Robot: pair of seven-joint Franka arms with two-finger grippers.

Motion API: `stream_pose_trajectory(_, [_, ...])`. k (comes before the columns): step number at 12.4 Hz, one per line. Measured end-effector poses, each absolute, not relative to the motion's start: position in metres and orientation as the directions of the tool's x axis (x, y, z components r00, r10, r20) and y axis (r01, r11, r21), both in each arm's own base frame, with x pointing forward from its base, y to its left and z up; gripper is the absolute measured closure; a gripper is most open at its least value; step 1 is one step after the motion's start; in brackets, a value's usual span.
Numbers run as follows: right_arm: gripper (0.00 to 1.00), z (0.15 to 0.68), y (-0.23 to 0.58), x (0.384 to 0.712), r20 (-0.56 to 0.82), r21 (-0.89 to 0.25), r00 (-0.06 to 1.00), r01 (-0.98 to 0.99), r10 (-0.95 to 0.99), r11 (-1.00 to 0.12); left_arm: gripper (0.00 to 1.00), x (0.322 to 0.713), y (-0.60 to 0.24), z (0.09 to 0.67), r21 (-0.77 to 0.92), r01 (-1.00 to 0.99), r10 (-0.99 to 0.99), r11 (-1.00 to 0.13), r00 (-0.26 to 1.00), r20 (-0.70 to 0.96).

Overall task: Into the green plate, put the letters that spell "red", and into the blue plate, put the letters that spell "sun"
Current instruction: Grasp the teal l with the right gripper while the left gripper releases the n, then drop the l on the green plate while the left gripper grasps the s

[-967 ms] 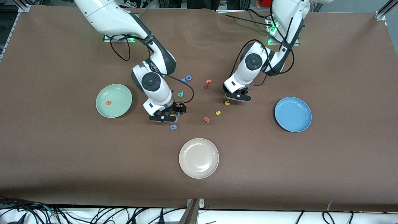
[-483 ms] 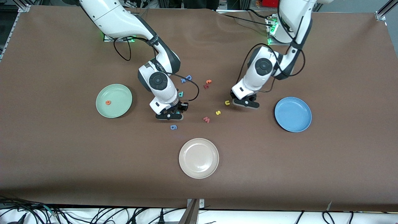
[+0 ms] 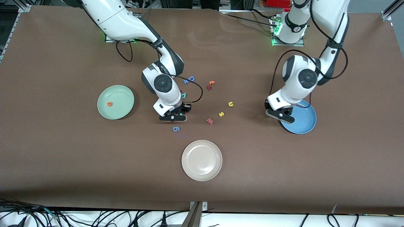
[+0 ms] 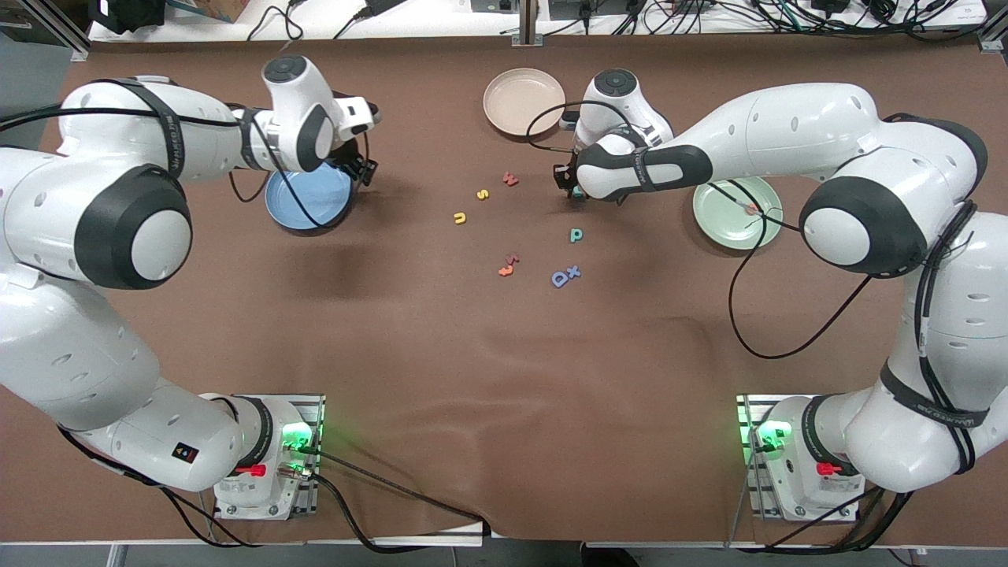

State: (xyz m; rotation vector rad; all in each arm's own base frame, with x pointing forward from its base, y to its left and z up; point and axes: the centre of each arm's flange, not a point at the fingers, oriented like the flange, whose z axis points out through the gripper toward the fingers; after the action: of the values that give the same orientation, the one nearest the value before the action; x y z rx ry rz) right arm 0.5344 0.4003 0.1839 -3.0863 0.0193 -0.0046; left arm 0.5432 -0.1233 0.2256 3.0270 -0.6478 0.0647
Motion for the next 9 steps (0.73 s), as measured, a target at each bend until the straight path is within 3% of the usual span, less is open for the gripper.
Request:
stream_pose_trajectory(8, [0.61,0.18,0.397,0.538,0.025,-0.042,1.0,0.005,0.004,-0.999,0.69,0.545,-0.019,0.197,0.039,-0.475,-0.475,-0.879,0.88,0.002])
stream_pose_trajectory(9, [0.61,0.179,0.397,0.538,0.027,-0.044,1.0,0.005,0.004,-0.999,0.61,0.544,-0.019,0.191,0.04,-0.475,-0.475,-0.879,0.88,-0.006])
